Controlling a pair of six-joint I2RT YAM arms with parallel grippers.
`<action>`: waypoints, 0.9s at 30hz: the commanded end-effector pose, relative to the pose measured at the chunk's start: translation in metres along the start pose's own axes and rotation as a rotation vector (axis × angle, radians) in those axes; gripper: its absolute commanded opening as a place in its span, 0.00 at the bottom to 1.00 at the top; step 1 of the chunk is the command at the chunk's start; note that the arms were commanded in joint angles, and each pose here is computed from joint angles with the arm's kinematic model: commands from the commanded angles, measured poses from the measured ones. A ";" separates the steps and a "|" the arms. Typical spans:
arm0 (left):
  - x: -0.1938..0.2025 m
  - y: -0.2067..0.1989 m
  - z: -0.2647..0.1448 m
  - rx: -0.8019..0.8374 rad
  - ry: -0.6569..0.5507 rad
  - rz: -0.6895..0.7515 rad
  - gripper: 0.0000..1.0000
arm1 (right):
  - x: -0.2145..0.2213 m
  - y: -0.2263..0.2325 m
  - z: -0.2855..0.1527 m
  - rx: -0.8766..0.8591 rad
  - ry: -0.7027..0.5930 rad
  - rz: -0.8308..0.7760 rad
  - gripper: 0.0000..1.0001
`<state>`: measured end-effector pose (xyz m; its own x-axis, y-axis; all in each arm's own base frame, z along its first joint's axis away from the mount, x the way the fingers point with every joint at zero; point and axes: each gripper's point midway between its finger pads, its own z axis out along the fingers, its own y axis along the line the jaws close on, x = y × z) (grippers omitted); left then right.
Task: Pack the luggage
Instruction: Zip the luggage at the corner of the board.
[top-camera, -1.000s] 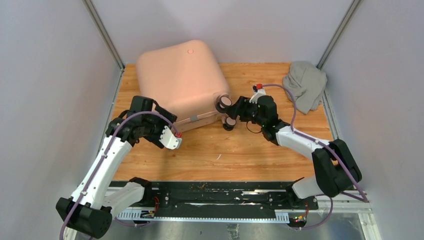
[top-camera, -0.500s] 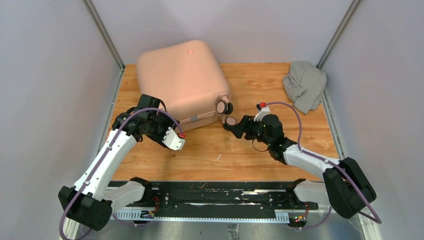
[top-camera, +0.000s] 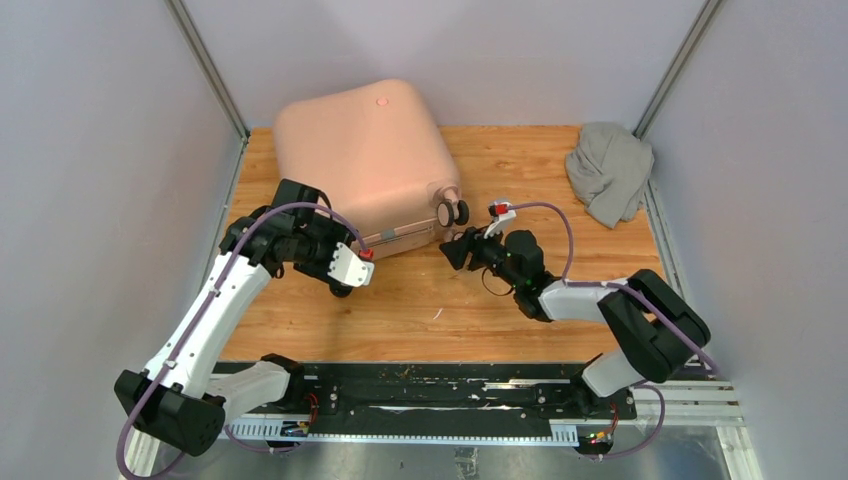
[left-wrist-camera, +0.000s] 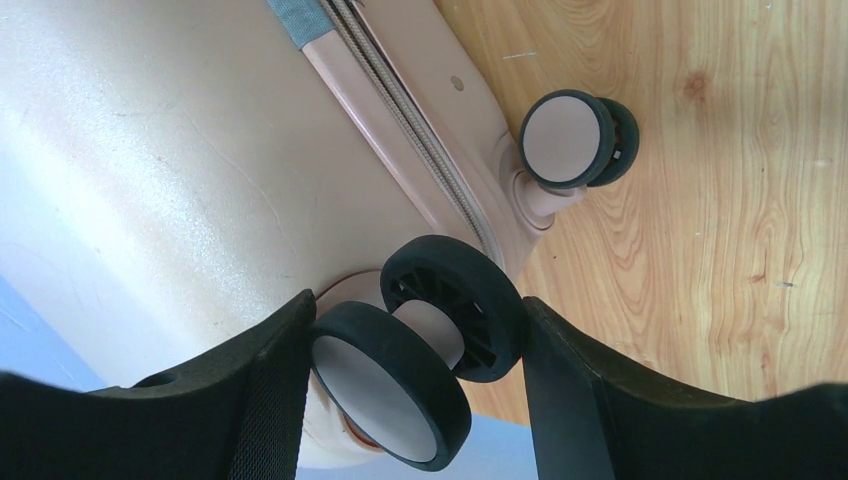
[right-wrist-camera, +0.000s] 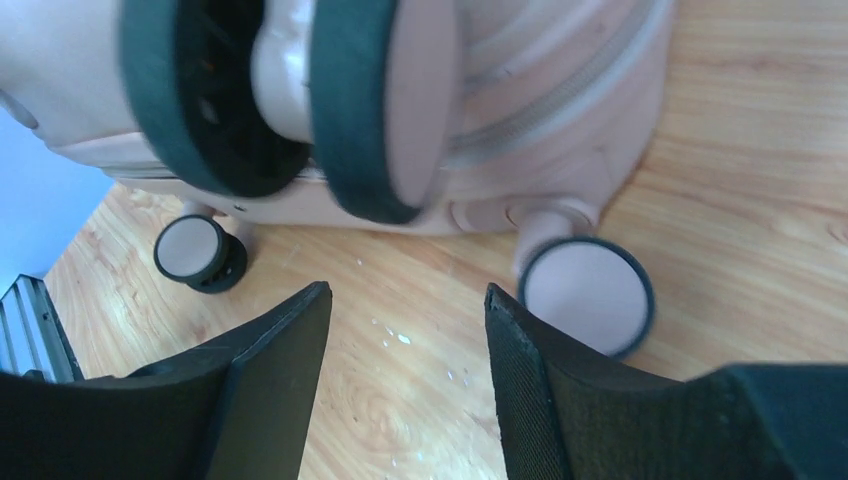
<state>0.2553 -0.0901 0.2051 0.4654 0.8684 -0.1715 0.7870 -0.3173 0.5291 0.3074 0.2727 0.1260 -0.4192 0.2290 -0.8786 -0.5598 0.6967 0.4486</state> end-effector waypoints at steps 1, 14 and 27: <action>-0.016 0.067 -0.043 -0.269 -0.027 0.044 0.07 | -0.033 0.027 0.022 -0.072 -0.149 -0.062 0.61; -0.023 0.060 -0.039 -0.254 -0.035 0.069 0.00 | -0.028 0.008 0.049 0.057 -0.206 -0.110 0.54; -0.031 0.063 -0.035 -0.243 -0.052 0.069 0.00 | -0.024 0.019 0.066 0.003 -0.215 -0.098 0.44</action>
<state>0.2529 -0.1011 0.2091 0.4710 0.8632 -0.1817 0.7838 -0.3150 0.5352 0.3466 0.3134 0.1158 -0.2821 0.2374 -0.9296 -0.5585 0.7472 0.3603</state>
